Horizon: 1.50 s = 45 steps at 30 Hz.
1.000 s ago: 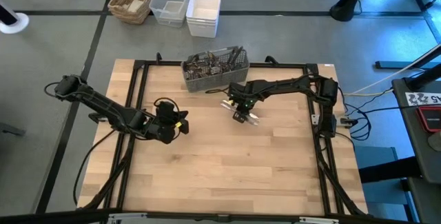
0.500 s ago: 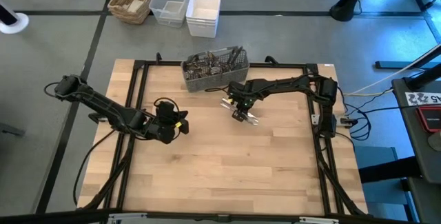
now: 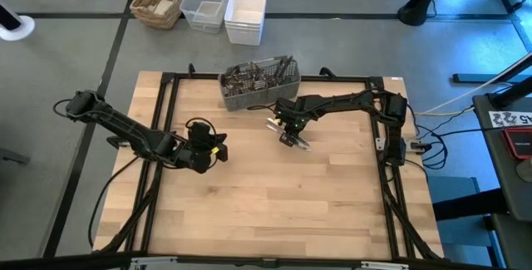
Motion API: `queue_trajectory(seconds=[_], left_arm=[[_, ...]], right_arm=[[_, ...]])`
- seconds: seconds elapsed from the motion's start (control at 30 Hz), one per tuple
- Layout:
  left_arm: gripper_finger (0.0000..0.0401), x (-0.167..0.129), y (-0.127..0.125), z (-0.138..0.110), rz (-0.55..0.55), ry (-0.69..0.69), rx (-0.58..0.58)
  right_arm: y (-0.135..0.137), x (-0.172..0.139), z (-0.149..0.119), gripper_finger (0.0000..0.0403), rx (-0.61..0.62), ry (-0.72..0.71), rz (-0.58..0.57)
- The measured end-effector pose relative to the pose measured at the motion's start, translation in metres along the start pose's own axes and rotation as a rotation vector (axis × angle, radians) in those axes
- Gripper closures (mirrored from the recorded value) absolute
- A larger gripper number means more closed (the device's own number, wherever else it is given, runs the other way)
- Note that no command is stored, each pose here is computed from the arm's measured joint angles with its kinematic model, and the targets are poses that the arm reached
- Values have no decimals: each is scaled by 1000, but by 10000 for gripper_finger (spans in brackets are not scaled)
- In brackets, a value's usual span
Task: Sort silverware
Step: Put the silver knife into the silverware rack
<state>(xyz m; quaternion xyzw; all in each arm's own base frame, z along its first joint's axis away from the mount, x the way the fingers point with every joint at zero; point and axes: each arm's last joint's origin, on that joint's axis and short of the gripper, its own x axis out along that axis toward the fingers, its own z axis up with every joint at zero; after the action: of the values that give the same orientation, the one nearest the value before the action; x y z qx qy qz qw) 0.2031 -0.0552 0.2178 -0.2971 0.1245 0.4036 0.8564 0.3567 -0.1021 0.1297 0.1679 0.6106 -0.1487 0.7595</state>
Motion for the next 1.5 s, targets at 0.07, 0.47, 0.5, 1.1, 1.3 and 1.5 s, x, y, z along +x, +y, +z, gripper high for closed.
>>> queue_trajectory(seconds=[0.07, 0.47, 0.5, 1.1, 1.3, 1.5], left_arm=[[396, 0, 0, 0, 0, 0, 1], [396, 0, 0, 0, 0, 0, 53], [396, 0, 0, 0, 0, 0, 53], [396, 0, 0, 0, 0, 0, 52], [396, 0, -1, 0, -4, -1, 45], [396, 3, -12, 0, -65, -29, 82]], right_arm=[[0, 0, 0, 350, 0, -1, 3], [3, 4, -1, 308, -59, -5, -69], [4, 4, -1, 310, -71, -6, -96], [21, 9, -3, 397, -115, -17, -88], [21, 9, -3, 396, -115, -11, -72], [23, 9, -3, 399, -116, -8, -12]])
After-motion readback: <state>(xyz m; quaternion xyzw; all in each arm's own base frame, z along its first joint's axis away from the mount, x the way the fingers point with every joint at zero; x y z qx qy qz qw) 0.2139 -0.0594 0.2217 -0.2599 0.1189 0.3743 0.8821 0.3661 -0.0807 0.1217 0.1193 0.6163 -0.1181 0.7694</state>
